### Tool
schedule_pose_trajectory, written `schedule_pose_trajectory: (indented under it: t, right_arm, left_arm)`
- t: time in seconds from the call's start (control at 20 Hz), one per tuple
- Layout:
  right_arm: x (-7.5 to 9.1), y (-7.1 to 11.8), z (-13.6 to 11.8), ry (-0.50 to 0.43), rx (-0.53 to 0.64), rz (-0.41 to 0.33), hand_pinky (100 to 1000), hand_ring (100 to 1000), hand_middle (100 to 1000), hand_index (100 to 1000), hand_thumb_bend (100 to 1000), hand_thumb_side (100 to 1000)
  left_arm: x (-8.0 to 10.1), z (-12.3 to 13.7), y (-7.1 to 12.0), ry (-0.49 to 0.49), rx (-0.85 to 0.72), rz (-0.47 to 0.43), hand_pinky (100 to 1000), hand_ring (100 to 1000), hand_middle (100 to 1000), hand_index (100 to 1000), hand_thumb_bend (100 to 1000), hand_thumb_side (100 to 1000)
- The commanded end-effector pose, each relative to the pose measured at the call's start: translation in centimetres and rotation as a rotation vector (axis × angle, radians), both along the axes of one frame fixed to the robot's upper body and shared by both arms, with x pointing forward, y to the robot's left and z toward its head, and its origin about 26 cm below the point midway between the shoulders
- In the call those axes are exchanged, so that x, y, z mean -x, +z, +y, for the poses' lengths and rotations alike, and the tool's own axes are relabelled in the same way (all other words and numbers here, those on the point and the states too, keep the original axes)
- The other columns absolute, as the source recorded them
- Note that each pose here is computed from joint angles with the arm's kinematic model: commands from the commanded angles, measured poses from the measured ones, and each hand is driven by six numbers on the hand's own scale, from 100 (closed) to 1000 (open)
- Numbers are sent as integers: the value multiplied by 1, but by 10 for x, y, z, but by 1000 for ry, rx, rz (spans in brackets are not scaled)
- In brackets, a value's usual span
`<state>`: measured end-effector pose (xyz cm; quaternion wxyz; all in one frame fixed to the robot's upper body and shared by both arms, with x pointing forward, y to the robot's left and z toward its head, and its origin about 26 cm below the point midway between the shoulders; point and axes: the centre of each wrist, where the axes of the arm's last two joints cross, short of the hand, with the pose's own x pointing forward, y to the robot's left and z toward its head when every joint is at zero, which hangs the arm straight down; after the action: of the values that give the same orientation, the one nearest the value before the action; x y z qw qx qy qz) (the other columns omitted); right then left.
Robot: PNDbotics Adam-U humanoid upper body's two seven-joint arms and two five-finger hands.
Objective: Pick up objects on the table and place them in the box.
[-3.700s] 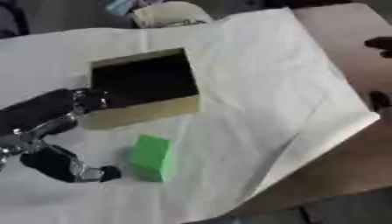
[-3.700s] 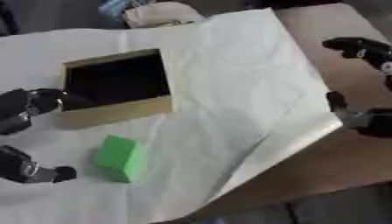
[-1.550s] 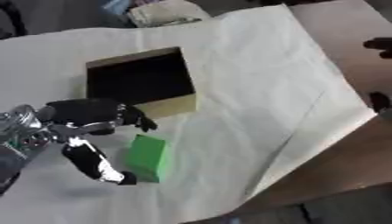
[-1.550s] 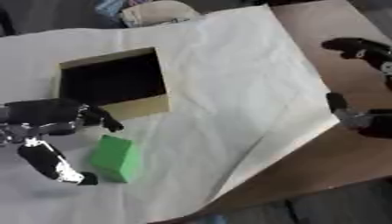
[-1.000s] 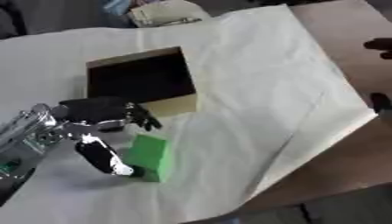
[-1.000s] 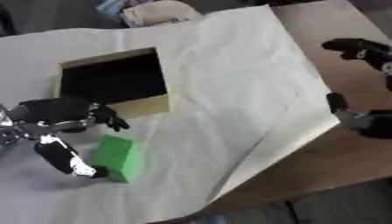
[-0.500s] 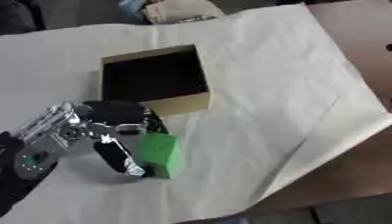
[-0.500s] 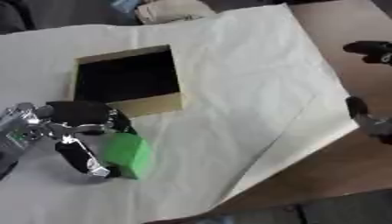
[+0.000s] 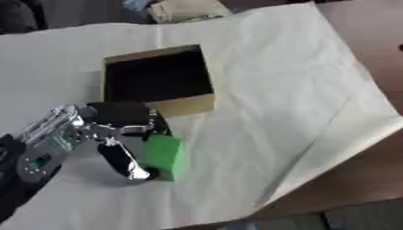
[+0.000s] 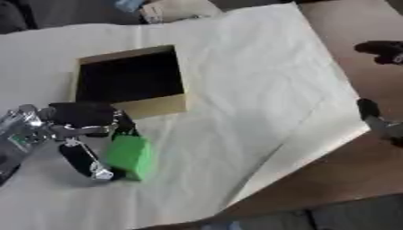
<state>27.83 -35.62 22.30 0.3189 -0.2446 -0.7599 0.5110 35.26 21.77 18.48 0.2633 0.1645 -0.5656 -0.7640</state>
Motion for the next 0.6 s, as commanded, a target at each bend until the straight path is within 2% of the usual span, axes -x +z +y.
schedule_pose_trajectory:
  t: [0.05,0.3,0.6]
  right_arm:
    - [3,10,0,6,15,-26,900,1000,920,1000,100,100]
    - [3,9,1,12,17,-19,900,1000,919,1000,100,100]
    - [2,10,3,26,18,-17,900,1000,919,1000,100,100]
  left_arm:
    - [4,15,35,42,40,-99,695,493,397,643,118,405]
    - [2,33,66,144,128,-196,699,505,400,646,118,401]
    - [-18,48,77,270,196,-250,706,510,404,651,116,400]
